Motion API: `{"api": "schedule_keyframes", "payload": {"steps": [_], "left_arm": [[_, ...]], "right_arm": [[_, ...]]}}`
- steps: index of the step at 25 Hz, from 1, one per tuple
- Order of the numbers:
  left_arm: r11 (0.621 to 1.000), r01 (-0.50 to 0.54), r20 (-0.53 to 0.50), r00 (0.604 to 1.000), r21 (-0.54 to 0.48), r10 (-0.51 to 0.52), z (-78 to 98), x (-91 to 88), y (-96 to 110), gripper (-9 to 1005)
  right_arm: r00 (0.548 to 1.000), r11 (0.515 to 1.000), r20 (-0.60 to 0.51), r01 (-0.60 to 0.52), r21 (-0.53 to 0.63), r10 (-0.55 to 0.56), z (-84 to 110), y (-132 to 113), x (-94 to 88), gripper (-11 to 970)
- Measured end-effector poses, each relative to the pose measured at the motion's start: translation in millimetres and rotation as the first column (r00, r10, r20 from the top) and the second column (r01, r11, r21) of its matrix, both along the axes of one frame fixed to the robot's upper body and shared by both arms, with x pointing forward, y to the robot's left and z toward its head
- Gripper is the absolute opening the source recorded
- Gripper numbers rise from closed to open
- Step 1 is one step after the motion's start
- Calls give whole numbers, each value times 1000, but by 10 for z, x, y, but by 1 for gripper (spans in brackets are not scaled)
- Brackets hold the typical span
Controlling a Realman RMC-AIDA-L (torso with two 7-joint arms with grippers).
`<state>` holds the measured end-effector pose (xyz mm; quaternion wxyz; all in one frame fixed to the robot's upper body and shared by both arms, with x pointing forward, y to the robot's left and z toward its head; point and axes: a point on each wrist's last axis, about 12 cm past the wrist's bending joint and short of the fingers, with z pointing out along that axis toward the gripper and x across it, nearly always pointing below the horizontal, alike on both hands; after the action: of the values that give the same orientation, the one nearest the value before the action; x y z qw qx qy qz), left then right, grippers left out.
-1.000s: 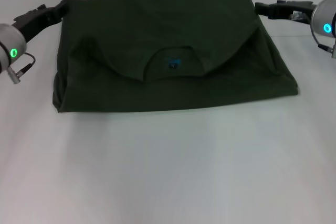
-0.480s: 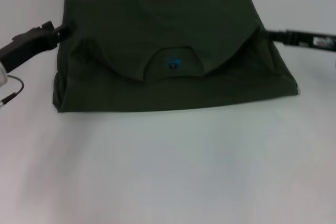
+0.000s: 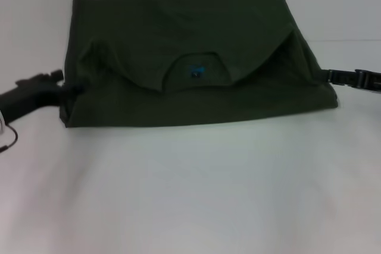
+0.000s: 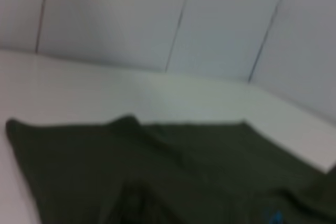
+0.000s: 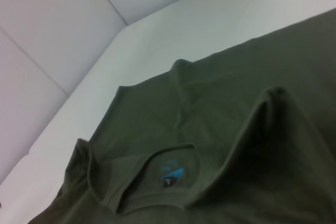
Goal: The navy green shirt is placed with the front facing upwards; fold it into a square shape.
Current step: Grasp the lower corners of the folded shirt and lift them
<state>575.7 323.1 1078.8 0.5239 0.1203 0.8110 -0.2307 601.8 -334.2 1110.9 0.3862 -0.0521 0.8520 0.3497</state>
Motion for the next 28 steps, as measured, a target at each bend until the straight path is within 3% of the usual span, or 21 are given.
{"api": "schedule_keyframes", "payload": {"steps": [5,14,28], "left_arm": [[992,14,-42,999,124,-9,-140,-27,-29,741],[959,68,-41,997,276,-59,-239,-47,-50,741],[916,138,-76,990,377,-118,-299,-22,-140,739]], "right_arm": [[999,999,-21,30,13,-30,17,-67,6,676],[998,998,-30,54,31,-53,29,-88,16,676],[995,996,-52,81,39,-79,-40,-92,-22,677]]}}
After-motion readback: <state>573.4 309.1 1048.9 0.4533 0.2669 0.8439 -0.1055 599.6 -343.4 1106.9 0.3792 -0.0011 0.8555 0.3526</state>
